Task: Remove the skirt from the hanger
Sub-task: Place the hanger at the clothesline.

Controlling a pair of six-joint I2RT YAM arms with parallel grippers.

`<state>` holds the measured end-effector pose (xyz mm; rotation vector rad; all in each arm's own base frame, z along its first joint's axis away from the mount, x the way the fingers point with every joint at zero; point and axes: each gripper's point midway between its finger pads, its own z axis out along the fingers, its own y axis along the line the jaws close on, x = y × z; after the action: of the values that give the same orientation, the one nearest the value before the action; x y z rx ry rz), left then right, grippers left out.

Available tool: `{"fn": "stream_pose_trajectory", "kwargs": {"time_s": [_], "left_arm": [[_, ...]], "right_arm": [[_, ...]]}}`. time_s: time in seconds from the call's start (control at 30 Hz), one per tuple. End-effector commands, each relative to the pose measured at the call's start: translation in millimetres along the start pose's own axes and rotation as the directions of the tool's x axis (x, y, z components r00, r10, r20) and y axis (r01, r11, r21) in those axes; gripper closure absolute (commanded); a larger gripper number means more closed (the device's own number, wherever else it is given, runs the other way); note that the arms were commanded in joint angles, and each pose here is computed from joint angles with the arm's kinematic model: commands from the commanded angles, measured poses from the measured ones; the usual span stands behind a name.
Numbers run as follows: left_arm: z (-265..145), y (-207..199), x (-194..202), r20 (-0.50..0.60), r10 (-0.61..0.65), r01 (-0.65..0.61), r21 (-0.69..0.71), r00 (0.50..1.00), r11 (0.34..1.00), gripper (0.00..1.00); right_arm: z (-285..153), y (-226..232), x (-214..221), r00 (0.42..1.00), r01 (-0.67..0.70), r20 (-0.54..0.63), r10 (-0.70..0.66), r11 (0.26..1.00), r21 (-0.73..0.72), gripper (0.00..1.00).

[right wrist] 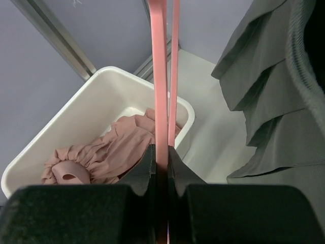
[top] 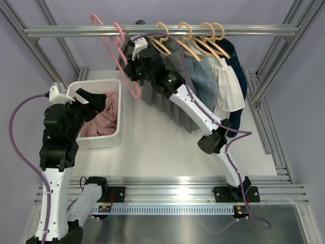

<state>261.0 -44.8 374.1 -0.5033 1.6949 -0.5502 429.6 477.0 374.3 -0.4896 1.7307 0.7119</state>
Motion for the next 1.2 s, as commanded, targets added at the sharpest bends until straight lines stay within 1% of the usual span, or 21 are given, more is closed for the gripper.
{"fn": "stream_pose_trajectory", "kwargs": {"time_s": [0.0,0.23,0.27,0.33,0.37,0.47,0.57,0.6,0.7,0.73,0.8,0.83,0.87,0.93,0.97,1.0,1.03,1.1,1.13,1.17], "left_arm": [[-12,-16,-16,0.053,0.028,-0.031,0.06,0.998,0.998,0.14],[-12,-16,-14,0.044,0.028,-0.031,0.061,0.999,0.998,0.13],[-12,-16,-14,0.043,0.027,-0.03,0.062,0.999,0.998,0.13],[-13,-16,-14,0.042,0.026,-0.028,0.066,0.999,0.997,0.14],[-13,-16,-14,0.044,0.024,-0.027,0.067,0.999,0.997,0.14],[-12,-15,-12,0.04,0.022,-0.025,0.064,0.999,0.998,0.14],[-12,-15,-10,0.035,0.021,-0.023,0.065,0.999,0.998,0.13],[-12,-15,-9,0.032,0.021,-0.023,0.066,0.999,0.998,0.13],[-11,-14,-9,0.033,0.023,-0.025,0.065,0.999,0.998,0.13],[-11,-14,-9,0.033,0.024,-0.026,0.065,0.999,0.998,0.13],[-10,-13,-8,0.031,0.026,-0.028,0.063,0.999,0.998,0.13],[-10,-13,-8,0.032,0.027,-0.029,0.062,0.999,0.998,0.13],[-9,-13,-8,0.029,0.027,-0.029,0.064,0.999,0.998,0.13],[-9,-13,-7,0.026,0.029,-0.03,0.065,0.999,0.997,0.12],[-8,-13,-7,0.024,0.03,-0.032,0.065,0.999,0.997,0.12],[-8,-13,-7,0.026,0.03,-0.032,0.065,0.999,0.997,0.12],[-8,-13,-7,0.026,0.03,-0.032,0.065,0.999,0.997,0.12],[-9,-13,-8,0.028,0.033,-0.035,0.065,0.999,0.997,0.12],[-9,-13,-7,0.027,0.033,-0.035,0.064,0.999,0.997,0.12],[-10,-13,-6,0.024,0.034,-0.035,0.069,0.999,0.997,0.12]], "right_arm": [[3,-18,-35,0.991,-0.055,0.129,0.049,0.997,0.048,1.0],[3,-22,-31,0.992,-0.063,0.115,0.055,0.996,0.065,1.0],[2,-21,-33,0.992,-0.061,0.118,0.054,0.996,0.065,0.96],[1,-22,-32,0.992,-0.061,0.115,0.053,0.996,0.067,0.92],[0,-22,-33,0.992,-0.06,0.114,0.052,0.996,0.068,0.87],[0,-21,-33,0.992,-0.058,0.113,0.05,0.996,0.066,0.86],[1,-21,-31,0.993,-0.056,0.11,0.049,0.997,0.061,0.77],[1,-20,-31,0.993,-0.054,0.11,0.047,0.997,0.061,0.72],[2,-22,-29,0.994,-0.045,0.104,0.037,0.997,0.067,0.64],[2,-24,-28,0.994,-0.045,0.104,0.037,0.997,0.07,0.6],[3,-25,-26,0.995,-0.042,0.095,0.035,0.996,0.073,0.55],[1,-24,-27,0.995,-0.042,0.094,0.035,0.997,0.071,0.47],[0,-23,-28,0.995,-0.043,0.095,0.037,0.997,0.066,0.42],[-3,-22,-29,0.995,-0.04,0.091,0.034,0.997,0.066,0.36],[-8,-22,-33,0.995,-0.037,0.092,0.031,0.997,0.063,0.26],[-10,-21,-33,0.996,-0.033,0.089,0.028,0.998,0.061,0.22],[-16,-19,-36,0.996,-0.029,0.087,0.025,0.998,0.054,0.14],[-26,-15,-43,0.996,-0.013,0.093,0.007,0.998,0.057,0.08],[-39,-12,-57,0.993,-0.007,0.118,0.0,0.998,0.056,0.06],[-42,-10,-51,0.995,0.013,0.1,-0.019,0.998,0.062,0.04]]}}
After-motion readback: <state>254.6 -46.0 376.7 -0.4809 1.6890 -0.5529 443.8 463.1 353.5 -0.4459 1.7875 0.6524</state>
